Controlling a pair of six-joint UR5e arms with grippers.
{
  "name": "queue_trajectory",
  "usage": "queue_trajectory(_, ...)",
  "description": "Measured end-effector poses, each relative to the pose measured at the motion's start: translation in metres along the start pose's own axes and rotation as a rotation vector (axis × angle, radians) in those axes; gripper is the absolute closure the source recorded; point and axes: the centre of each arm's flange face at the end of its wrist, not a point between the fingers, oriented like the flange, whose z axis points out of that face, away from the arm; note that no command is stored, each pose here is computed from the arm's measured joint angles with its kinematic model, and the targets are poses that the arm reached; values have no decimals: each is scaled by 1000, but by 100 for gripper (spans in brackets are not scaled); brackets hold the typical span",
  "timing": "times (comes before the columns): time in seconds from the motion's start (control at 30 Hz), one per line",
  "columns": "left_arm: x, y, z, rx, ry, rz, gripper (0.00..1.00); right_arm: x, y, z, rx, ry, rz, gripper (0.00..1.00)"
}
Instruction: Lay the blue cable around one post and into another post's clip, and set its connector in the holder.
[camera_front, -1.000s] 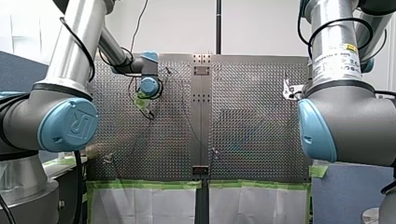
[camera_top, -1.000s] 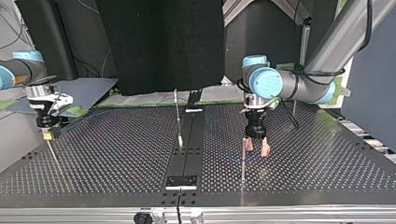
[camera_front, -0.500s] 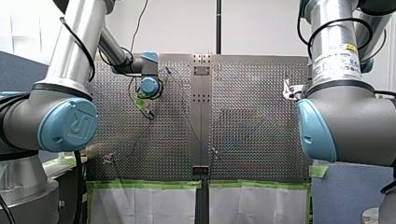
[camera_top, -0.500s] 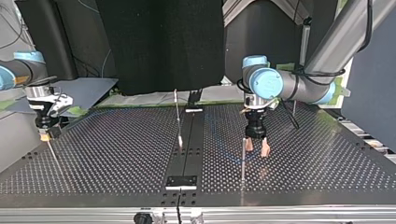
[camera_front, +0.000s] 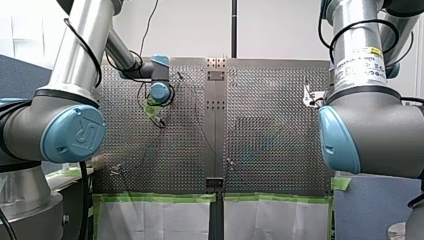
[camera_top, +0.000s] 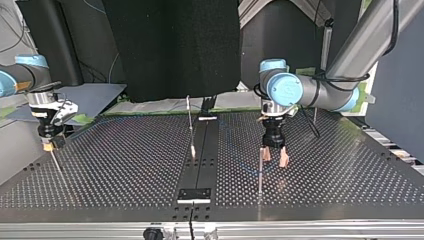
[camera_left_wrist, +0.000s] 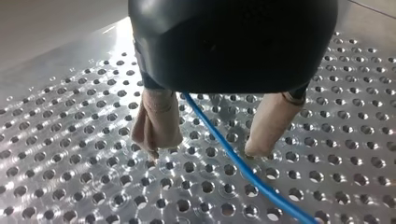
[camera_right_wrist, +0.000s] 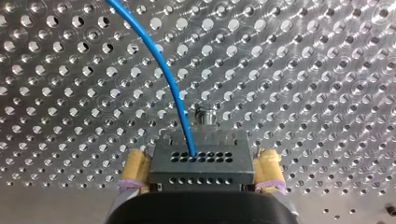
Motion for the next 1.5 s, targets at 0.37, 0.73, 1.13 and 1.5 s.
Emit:
queue_trajectory(0.37,-8,2,-7,-66,-21,-70,0,-1,-1,0,1,-1,0,0)
queue_trajectory(0.73,-18,-16,-20,-59,-22,-102,0,-2,-1,0,1,-3,1,0)
queue_trajectory(1.13,-18,-21,-38,-117,-22,-45,0,-2,-1,0,1,-3,1,0)
queue_trajectory(1.5,-15,-12,-50,-161,-32,0,0,-3,0,1,1,-3,1,0)
